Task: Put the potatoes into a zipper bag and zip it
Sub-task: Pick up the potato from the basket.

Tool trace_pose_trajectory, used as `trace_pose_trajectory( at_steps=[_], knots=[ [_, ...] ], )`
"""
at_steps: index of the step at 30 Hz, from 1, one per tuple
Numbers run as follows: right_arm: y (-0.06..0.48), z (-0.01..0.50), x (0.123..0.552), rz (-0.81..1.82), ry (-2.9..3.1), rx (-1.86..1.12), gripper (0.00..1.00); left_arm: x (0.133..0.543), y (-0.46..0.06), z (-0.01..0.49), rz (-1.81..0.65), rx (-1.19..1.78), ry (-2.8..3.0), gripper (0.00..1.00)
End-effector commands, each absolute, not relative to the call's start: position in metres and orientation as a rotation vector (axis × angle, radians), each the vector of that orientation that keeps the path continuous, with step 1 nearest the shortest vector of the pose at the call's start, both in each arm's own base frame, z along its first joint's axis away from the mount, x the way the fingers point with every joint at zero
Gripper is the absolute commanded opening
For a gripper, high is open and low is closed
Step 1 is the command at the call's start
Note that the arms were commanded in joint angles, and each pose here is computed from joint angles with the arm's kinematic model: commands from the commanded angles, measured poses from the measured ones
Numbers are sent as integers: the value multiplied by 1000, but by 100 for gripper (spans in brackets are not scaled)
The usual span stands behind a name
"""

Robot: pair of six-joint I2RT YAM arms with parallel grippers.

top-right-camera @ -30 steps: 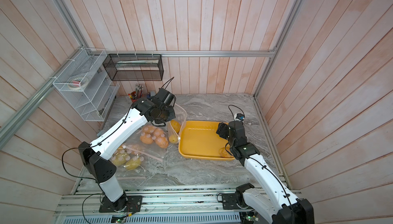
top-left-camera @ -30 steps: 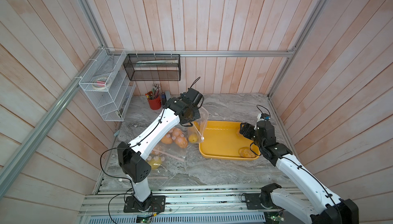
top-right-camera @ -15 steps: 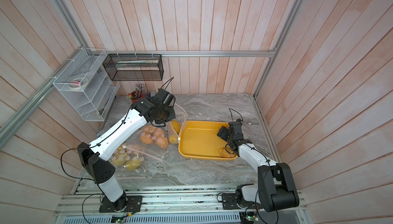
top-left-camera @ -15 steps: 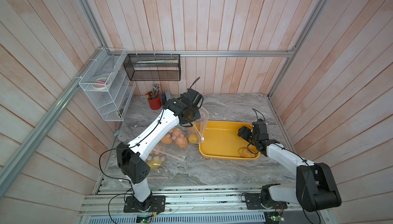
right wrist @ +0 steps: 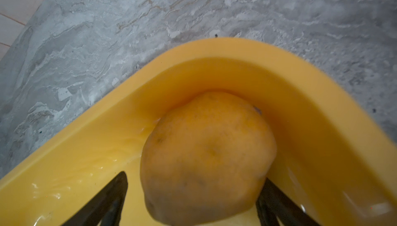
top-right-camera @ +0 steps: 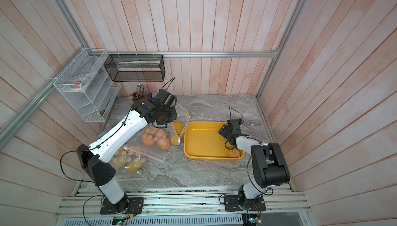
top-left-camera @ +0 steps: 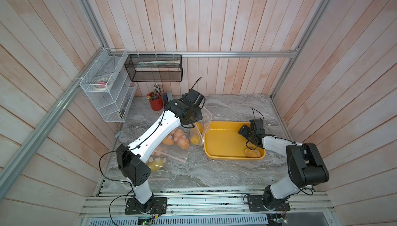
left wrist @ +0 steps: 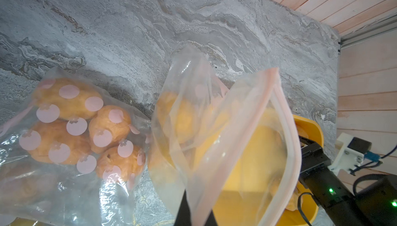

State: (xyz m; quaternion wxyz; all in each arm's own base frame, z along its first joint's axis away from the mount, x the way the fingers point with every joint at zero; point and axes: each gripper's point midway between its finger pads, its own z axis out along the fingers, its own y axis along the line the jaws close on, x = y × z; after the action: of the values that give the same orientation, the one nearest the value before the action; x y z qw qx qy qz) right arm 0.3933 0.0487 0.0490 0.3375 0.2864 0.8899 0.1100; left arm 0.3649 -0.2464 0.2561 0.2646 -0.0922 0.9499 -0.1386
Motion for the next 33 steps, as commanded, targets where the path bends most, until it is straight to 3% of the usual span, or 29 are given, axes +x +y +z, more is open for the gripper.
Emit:
trace_pose_trajectory(
  at_steps=[1, 5, 9, 15, 20, 24, 33],
  knots=[
    [34, 51, 399, 200, 2284, 813, 90, 362, -246, 270, -418, -226, 2534, 0],
    [23, 53, 398, 126, 2260, 841, 90, 362, -247, 269, -420, -225, 2535, 0],
    [18, 54, 400, 84, 2257, 843, 79, 362, -247, 269, -425, -224, 2534, 0],
    [27, 52, 404, 123, 2291, 788, 55, 362, -248, 269, -427, -221, 2534, 0],
    [36, 73, 395, 185, 2269, 732, 50, 362, -249, 268, -429, -218, 2535, 0],
    [50, 112, 379, 279, 2205, 660, 41, 362, -250, 267, -432, -213, 2536, 0],
    [128, 235, 323, 747, 1956, 251, 38, 363, -251, 266, -436, -207, 2534, 0]
  ],
)
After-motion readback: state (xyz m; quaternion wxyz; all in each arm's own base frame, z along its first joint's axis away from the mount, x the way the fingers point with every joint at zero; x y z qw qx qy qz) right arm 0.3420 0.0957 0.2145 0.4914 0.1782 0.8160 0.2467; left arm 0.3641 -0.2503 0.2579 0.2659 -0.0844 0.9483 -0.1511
